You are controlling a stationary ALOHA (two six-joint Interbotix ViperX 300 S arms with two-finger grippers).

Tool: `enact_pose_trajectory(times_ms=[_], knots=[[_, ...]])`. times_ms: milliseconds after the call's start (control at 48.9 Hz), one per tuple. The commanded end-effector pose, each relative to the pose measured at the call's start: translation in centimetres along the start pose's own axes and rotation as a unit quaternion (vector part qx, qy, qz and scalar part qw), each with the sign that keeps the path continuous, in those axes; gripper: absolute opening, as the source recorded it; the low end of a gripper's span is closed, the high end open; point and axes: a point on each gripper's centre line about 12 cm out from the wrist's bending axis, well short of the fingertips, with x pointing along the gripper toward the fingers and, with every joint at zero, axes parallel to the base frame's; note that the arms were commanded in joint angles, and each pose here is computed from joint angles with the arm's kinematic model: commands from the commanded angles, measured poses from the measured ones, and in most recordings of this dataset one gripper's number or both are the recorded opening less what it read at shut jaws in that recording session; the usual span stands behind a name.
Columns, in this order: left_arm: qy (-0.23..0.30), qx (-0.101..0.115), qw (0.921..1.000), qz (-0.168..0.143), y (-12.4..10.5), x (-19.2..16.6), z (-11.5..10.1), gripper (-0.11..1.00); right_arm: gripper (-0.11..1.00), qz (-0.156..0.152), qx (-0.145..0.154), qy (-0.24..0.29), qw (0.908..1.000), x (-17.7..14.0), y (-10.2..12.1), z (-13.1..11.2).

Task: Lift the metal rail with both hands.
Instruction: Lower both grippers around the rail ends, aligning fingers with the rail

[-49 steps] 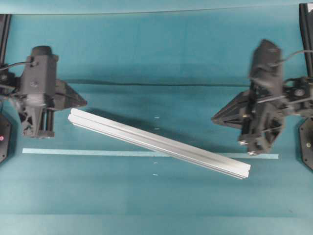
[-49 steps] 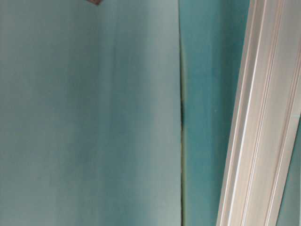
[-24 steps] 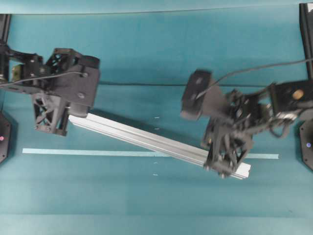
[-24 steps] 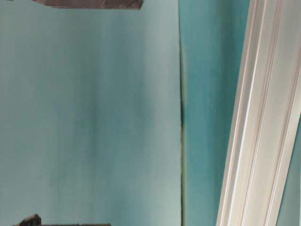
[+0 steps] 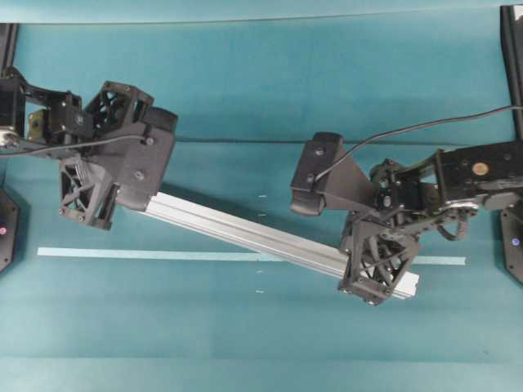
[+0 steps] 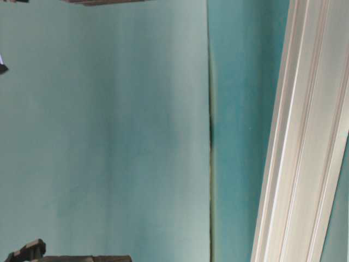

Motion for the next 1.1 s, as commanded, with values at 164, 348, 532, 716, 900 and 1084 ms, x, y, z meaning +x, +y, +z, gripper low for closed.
enact_pose_trajectory(times_ms=[164,348,532,716,900,1084], knots=[[-0.016,-0.018,0.9997,0.008,0.1,-0.5,0.2,0.23,0.81,-0.013,0.015,0.018,0.9996,0.4,-0.6,-0.3],[-0.018,-0.027,0.9994,0.008,-0.3,0.2,-0.5,0.79,0.99,-0.019,0.023,0.022,0.9993,0.8,-0.8,-0.6],[-0.013,-0.021,0.9997,0.005,-0.7,0.8,-1.0,0.96,0.99,-0.021,0.025,0.026,0.9991,1.1,-1.0,-1.0],[-0.015,-0.026,0.9995,0.006,-0.8,1.7,-1.4,0.95,0.99,-0.023,0.021,0.034,0.9989,1.6,-0.7,-1.2],[0.014,-0.025,0.9996,-0.007,-1.3,4.0,-2.1,0.95,0.99,-0.03,0.018,0.05,0.9982,4.0,-0.8,-1.9],[0.019,-0.025,0.9995,-0.009,-1.2,5.6,-2.1,0.95,0.99,-0.028,0.015,0.046,0.9984,5.5,-0.8,-2.4]])
